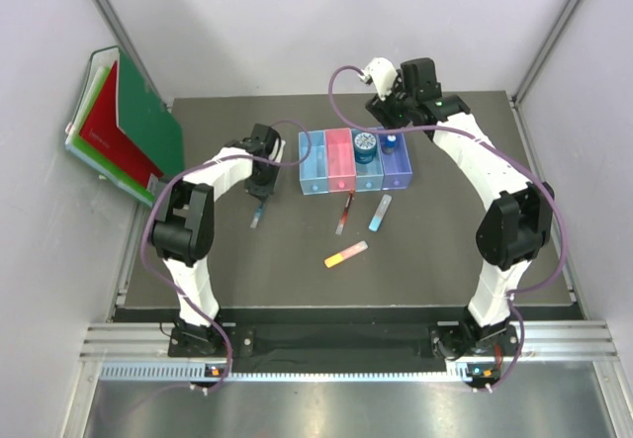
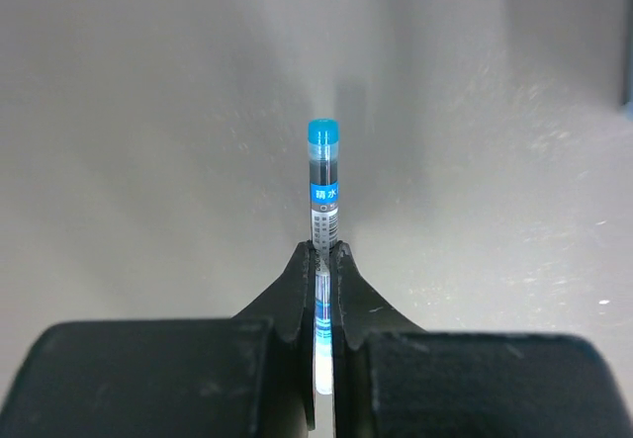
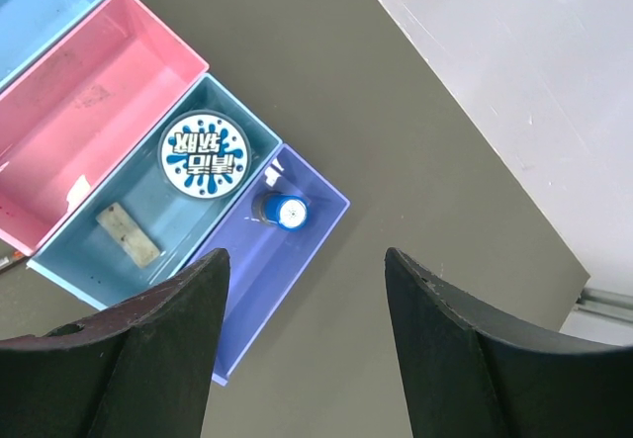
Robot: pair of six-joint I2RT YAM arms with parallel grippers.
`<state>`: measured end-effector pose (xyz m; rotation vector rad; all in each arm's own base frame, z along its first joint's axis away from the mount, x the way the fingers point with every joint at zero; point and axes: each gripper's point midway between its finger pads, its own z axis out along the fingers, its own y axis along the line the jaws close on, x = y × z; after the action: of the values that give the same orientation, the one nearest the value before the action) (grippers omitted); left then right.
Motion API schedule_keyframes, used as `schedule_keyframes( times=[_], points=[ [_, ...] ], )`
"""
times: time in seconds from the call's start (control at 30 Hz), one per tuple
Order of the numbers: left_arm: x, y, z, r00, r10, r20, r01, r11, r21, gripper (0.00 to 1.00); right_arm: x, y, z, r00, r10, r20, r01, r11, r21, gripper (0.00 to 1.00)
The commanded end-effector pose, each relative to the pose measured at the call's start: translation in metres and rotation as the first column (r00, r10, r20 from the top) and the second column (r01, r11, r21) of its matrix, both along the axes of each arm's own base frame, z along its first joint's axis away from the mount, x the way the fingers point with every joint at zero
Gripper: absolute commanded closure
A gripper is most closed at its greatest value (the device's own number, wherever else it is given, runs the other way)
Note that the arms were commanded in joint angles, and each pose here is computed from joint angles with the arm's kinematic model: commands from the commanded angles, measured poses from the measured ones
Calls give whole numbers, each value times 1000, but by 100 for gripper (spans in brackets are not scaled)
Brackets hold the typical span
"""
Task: Sort the stationery into containers
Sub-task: Pick up the pen from the center of the board, then place the pen in the storage box.
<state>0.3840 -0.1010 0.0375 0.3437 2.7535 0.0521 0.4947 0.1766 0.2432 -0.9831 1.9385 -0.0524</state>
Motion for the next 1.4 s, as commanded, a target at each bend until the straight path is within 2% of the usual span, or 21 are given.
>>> schedule_keyframes(
  times=[0.0,0.37,0.57,0.73,0.97,1.27,1.37],
  points=[
    [27,-10,54,991,-2,130,12,997,-76,100,5,-9,31,996,-32,84,31,999,14,36],
    [58,-41,135,956,-19,294,96,964,-249,100,15,-37,34,979,-157,132,162,986,-27,35],
    [77,-65,169,927,6,375,141,921,-363,100,19,-53,32,960,-227,162,236,971,-39,35],
    [99,-85,186,895,40,443,183,875,-449,100,26,-76,36,919,-334,210,350,936,-40,35],
    [116,-118,194,882,59,467,256,772,-581,100,36,-108,41,865,-441,240,460,887,-26,33],
    [133,-153,182,880,108,462,294,640,-710,100,35,-114,42,855,-459,240,477,879,-17,33],
    [134,-167,187,869,110,482,338,578,-742,100,35,-114,40,858,-455,239,473,881,-22,32]
  ],
)
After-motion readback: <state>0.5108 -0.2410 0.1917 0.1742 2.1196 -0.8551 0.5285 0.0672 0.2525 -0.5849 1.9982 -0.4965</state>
